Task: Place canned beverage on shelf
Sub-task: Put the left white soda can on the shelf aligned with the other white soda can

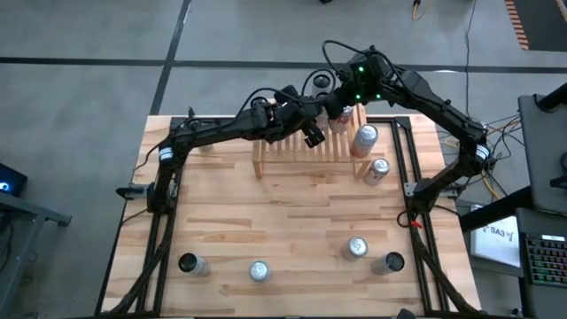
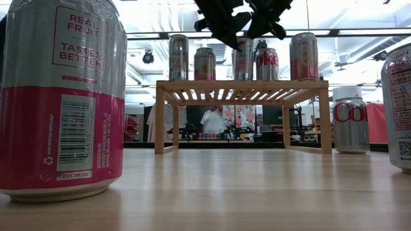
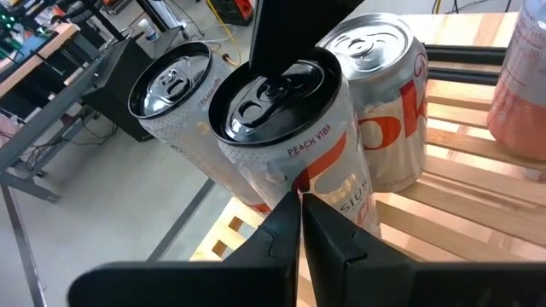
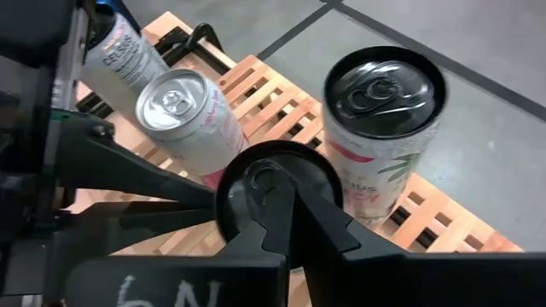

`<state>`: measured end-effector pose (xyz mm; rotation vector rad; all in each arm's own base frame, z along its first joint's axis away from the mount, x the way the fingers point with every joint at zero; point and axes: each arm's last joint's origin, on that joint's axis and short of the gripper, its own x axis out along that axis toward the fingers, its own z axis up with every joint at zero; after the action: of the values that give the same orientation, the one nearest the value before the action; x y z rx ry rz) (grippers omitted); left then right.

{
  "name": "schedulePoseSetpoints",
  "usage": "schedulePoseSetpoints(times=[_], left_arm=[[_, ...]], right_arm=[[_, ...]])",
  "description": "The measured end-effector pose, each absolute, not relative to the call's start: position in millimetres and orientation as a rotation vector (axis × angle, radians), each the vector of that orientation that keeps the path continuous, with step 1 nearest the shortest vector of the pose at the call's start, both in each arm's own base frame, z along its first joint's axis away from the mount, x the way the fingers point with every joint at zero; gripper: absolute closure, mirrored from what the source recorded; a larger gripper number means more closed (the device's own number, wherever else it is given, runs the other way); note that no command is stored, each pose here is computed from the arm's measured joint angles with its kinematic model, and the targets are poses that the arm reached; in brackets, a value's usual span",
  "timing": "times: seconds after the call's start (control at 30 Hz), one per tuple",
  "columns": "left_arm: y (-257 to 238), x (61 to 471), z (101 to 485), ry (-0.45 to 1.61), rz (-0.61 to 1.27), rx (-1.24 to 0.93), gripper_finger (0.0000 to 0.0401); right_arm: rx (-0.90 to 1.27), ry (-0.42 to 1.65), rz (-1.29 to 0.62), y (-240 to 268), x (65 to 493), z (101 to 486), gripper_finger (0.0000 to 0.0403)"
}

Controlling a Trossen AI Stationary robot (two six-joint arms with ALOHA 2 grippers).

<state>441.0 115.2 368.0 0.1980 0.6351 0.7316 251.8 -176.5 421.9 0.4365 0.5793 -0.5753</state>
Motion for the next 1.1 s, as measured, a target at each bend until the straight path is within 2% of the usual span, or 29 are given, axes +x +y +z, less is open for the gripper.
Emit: schedulePoseSetpoints(times=[0.47, 0.77, 1.1], left_arm=[[110.0, 440.7, 366.2, 0.655, 0.722, 0.192, 0.0401], [109.8, 440.1, 365.6, 0.665, 0.722, 0.194, 0.0401], [110.0, 440.1, 365.7, 0.665, 0.723, 0.194, 0.0401]], right_arm=[[0.506, 0.541, -0.635, -180.5, 236.5, 433.4, 0.0394], [0.732, 0.513, -0.535, -196.3, 222.0, 432.5, 0.0394], [0.699, 0.564, -0.588, -206.2, 229.6, 420.7, 0.0394]])
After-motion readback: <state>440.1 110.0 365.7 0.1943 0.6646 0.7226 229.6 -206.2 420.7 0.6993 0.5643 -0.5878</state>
